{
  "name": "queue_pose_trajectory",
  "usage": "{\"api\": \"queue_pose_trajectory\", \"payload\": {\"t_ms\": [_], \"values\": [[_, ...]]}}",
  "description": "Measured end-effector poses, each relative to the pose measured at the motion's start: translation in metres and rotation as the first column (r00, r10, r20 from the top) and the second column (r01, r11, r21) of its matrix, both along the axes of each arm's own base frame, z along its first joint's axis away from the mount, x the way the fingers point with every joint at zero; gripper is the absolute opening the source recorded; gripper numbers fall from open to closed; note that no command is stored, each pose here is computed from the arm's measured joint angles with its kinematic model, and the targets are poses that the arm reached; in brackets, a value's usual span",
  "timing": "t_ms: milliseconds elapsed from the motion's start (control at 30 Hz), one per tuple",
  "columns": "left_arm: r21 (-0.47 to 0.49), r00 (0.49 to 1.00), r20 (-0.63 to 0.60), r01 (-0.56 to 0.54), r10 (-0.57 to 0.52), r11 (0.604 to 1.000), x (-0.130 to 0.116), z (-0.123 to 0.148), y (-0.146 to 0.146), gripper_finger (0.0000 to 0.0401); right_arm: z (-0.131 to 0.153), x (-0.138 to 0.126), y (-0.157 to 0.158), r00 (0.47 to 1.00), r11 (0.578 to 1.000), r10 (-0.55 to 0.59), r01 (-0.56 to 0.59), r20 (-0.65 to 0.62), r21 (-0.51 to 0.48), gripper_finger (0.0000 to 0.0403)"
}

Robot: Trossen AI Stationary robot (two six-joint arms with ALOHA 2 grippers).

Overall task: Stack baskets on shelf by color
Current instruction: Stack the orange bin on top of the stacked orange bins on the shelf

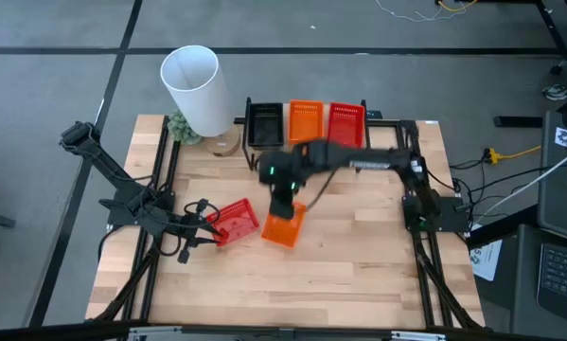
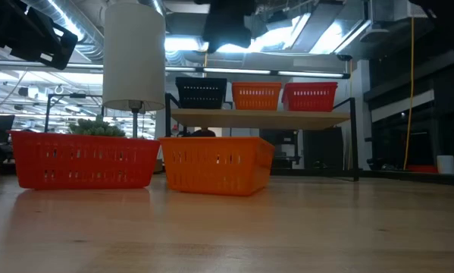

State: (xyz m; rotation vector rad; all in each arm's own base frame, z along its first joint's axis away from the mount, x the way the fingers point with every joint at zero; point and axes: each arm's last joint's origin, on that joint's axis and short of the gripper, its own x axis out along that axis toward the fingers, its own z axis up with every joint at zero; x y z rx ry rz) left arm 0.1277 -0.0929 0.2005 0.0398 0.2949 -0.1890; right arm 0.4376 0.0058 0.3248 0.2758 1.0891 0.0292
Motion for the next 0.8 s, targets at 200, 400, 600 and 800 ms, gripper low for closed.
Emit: {"api": "queue_pose_trajectory", "payload": {"t_ms": [200, 400, 600, 800], "values": [[0.0, 1.0, 0.0, 0.0, 0.0, 1.0, 0.0, 0.0, 0.0, 0.0074, -0.058, 0.006, 0.065, 1.0, 0.995, 0.025, -0.025, 0.0, -0.1, 0.0117], [0.0, 1.0, 0.0, 0.0, 0.0, 1.0, 0.0, 0.0, 0.0, 0.0074, -0.109, -0.005, 0.105, 0.998, 0.99, -0.06, 0.059, -0.006, -0.129, 0.0117], [-0.001, 1.0, 0.0, 0.0, 0.0, 1.0, 0.0, 0.0, 0.0, 0.0074, -0.127, -0.015, 0.121, 0.991, 0.984, -0.133, 0.13, -0.018, -0.123, 0.0117], [-0.001, 1.0, 0.0, 0.0, 0.0, 1.0, 0.0, 0.0, 0.0, 0.0074, -0.127, -0.017, 0.13, 0.984, 0.962, -0.176, 0.18, 0.035, -0.208, 0.0117]]}}
